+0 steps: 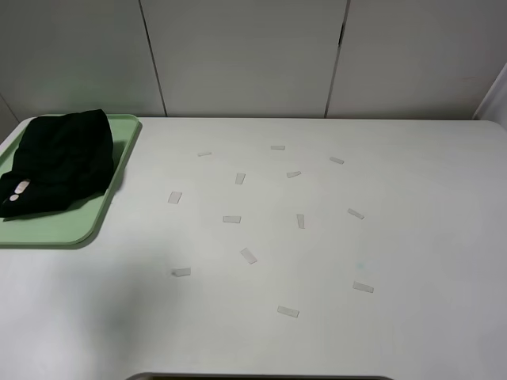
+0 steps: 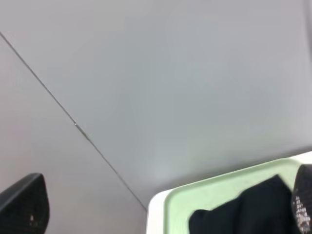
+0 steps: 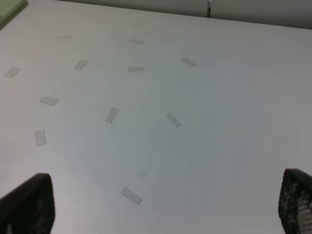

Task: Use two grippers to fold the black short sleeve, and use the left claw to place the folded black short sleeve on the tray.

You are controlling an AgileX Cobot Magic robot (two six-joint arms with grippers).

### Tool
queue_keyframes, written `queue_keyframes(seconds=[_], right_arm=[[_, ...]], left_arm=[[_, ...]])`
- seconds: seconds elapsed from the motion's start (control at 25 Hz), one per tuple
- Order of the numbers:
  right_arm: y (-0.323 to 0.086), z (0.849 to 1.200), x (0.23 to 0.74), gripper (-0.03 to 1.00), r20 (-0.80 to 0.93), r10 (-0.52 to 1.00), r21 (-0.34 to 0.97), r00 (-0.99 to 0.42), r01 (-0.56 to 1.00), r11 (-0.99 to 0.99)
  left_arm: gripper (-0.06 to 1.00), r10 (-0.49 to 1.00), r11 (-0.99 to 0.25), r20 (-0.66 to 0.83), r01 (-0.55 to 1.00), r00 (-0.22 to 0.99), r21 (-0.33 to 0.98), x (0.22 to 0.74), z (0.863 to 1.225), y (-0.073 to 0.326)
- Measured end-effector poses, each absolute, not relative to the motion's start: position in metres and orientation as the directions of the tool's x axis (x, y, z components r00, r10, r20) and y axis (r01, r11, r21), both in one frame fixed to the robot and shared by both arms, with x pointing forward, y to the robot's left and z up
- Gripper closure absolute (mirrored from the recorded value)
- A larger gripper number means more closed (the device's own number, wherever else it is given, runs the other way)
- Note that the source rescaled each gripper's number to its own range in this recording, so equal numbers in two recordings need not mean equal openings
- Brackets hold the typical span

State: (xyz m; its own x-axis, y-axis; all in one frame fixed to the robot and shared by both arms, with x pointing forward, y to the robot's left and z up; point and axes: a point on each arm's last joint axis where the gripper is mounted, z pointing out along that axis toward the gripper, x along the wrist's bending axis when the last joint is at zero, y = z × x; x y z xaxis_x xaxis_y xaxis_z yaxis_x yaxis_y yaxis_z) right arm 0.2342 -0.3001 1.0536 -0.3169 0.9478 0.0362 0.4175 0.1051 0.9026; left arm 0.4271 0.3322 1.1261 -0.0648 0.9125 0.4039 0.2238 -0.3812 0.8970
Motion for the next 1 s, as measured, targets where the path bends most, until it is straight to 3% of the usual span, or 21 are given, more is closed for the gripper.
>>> queue_keyframes(seconds=[0.44, 0.68, 0.84, 1.0], right_arm=[[-0.3, 1.054, 0.234, -0.03, 0.036, 0.948, 0.903, -0.317, 0.418, 0.105], [-0.3, 1.054, 0.234, -0.03, 0.036, 0.948, 0.903, -0.317, 0.418, 0.105], [-0.3, 1.054, 0.234, -0.03, 0.036, 0.948, 0.903, -0.317, 0.418, 0.105], [-0.3, 1.054, 0.234, -0.03, 0.036, 0.948, 0.903, -0.317, 0.418, 0.105]], left_arm=[[-0.05, 0.938, -0.345, 0.33, 0.302, 0.101, 0.888, 0.287, 1.131, 0.296], [-0.05, 0.99, -0.137, 0.133, 0.314, 0.035, 0.939, 0.242, 1.121, 0.294], [-0.05, 0.993, -0.087, 0.11, 0.401, -0.034, 0.912, 0.222, 1.107, 0.303], [-0.05, 0.996, -0.057, 0.077, 0.396, -0.035, 0.917, 0.206, 1.1, 0.312]])
